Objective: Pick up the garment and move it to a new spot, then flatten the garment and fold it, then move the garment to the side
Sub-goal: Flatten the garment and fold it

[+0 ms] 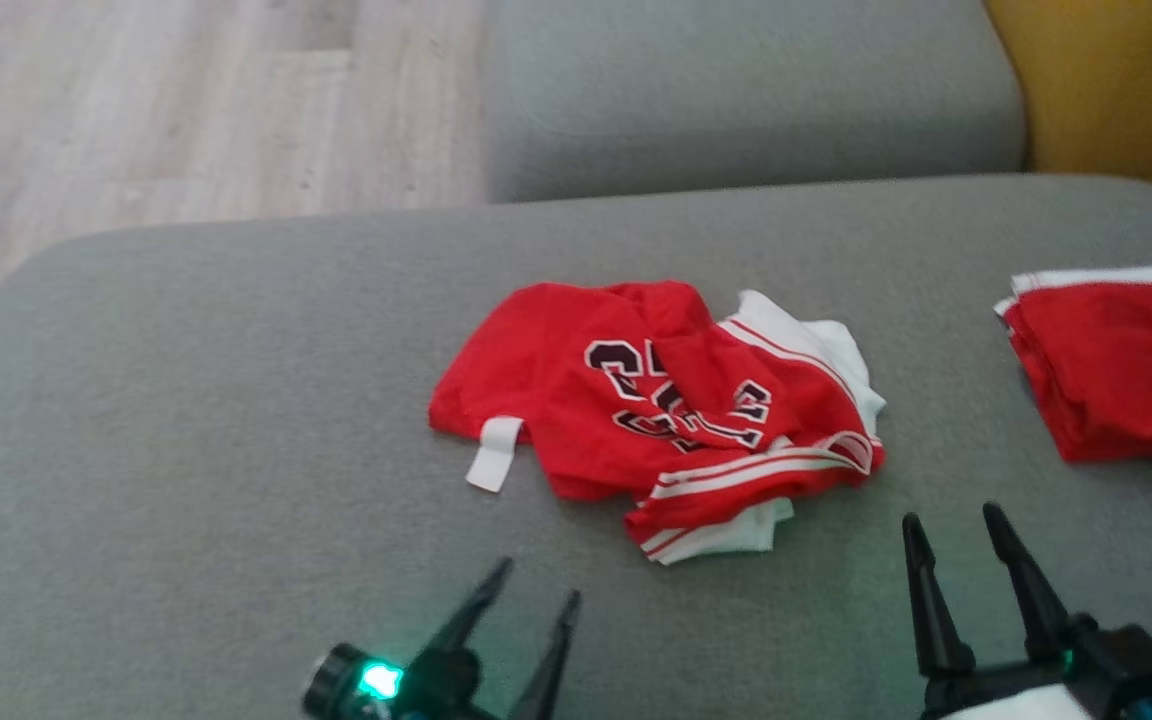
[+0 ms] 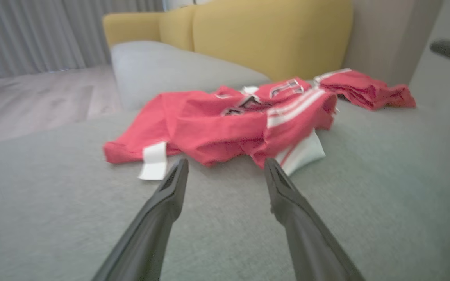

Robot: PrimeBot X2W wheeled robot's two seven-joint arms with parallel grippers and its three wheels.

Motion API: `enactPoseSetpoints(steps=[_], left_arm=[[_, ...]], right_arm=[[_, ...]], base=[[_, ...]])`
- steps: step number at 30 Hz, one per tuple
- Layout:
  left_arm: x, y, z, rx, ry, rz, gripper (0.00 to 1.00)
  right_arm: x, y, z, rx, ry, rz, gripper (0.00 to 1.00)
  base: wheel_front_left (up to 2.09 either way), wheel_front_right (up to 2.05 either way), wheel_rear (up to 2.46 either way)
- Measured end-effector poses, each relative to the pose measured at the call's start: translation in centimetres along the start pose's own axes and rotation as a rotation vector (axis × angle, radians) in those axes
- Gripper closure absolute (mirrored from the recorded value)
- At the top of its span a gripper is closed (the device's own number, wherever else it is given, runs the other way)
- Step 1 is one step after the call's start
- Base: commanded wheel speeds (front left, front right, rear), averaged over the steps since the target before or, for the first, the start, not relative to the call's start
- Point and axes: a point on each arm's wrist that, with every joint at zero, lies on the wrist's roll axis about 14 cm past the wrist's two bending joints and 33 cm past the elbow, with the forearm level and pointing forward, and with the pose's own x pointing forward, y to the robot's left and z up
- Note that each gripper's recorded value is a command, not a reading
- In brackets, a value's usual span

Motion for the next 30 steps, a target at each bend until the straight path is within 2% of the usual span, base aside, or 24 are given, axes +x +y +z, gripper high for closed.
enactPoseSetpoints(steps=[5, 11, 18, 19, 20, 21, 26, 30], left_arm=[[2.5, -2.6, -2.7, 0.007, 0.116, -0.148, 0.0], [6.6, -3.2, -2.7, 0.043, 0.155, -0.238, 0.0], [8.9, -5.0, -3.9, 0.078, 0.207, -0.345, 0.0], [9.1, -5.5, -3.9, 0.079, 0.209, -0.368, 0.29], [9.2, -6.1, -3.9, 0.085, 0.209, -0.393, 0.85], [9.2, -6.6, -3.9, 0.092, 0.208, -0.415, 1.0], [10.0, -9.1, -1.6, 0.08, 0.136, -0.494, 1.0], [11.0, -11.5, 3.0, 0.025, 0.006, -0.56, 1.0]], right_arm=[[0.2, -1.3, -0.2, -0.017, 0.014, -0.025, 0.0], [0.7, -3.0, -0.5, -0.028, 0.029, -0.063, 0.0], [0.6, -4.7, -0.8, -0.028, 0.043, -0.118, 0.0], [0.4, -4.9, -0.9, -0.028, 0.047, -0.126, 0.0], [0.3, -5.1, -0.9, -0.029, 0.05, -0.135, 0.0], [0.1, -5.3, -1.0, -0.029, 0.052, -0.142, 0.0], [-0.8, -5.9, -0.9, -0.03, 0.051, -0.173, 0.0], [-1.4, -6.2, -0.5, -0.028, 0.038, -0.195, 0.0]], base=[[0.0, 0.0, 0.0], [0.0, 0.0, 0.0], [0.0, 0.0, 0.0], [0.0, 0.0, 0.0], [0.0, 0.0, 0.0], [0.0, 0.0, 0.0], [0.0, 0.0, 0.0], [0.0, 0.0, 0.0]])
